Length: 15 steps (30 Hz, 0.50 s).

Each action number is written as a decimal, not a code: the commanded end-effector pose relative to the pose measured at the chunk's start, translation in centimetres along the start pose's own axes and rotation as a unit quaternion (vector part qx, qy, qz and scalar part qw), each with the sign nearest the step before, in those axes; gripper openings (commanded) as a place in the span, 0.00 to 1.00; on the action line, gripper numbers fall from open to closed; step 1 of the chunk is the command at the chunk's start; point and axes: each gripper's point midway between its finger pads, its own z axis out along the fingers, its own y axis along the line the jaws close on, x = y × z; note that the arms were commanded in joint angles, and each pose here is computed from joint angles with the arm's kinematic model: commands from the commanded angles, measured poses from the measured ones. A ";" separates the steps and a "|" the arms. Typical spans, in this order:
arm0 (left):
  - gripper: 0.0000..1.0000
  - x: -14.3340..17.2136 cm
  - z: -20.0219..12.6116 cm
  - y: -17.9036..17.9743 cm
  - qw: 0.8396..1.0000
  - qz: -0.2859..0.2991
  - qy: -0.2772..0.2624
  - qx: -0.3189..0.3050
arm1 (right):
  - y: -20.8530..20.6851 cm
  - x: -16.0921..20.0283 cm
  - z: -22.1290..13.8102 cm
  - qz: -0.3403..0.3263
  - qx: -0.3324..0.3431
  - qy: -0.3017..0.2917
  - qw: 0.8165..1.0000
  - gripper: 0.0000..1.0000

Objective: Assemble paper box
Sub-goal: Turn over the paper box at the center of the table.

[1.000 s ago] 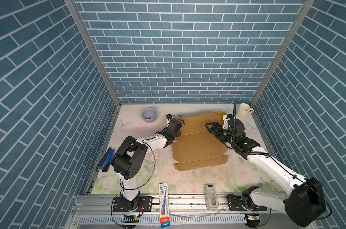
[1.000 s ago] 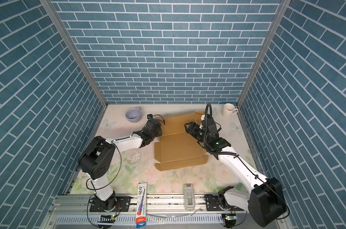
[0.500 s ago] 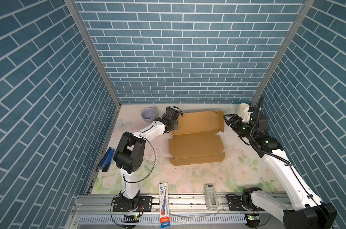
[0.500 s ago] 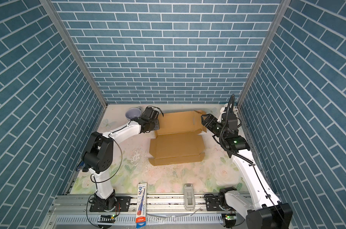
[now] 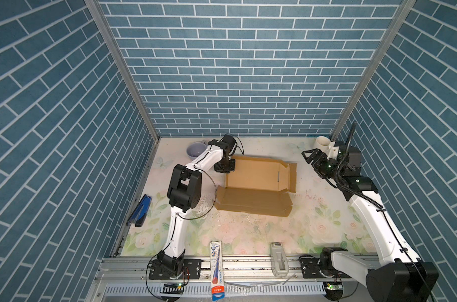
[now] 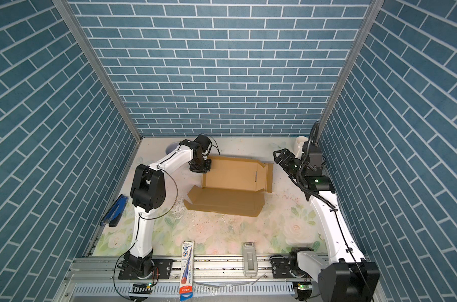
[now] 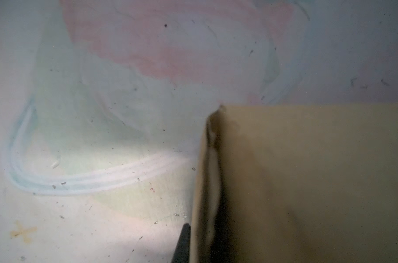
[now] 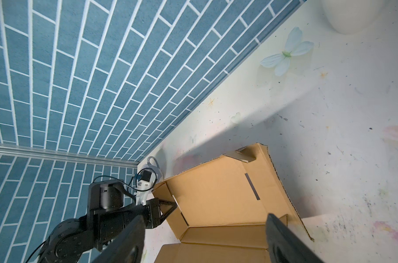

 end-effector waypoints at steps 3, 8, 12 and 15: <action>0.00 5.2 1.4 1.6 0.991 0.017 0.131 -0.033 | 0.3 -0.3 0.2 0.001 -0.016 0.008 1.000 0.82; 0.00 5.9 1.7 2.6 0.985 0.018 0.157 -0.064 | -0.4 -0.2 1.5 0.009 -0.021 0.025 0.999 0.82; 0.11 6.1 1.8 3.0 0.983 0.012 0.164 -0.077 | -0.8 0.0 2.2 0.014 -0.027 0.035 0.999 0.82; 0.23 6.0 2.0 2.9 0.983 0.007 0.163 -0.079 | -0.9 0.0 2.5 0.016 -0.033 0.034 0.999 0.82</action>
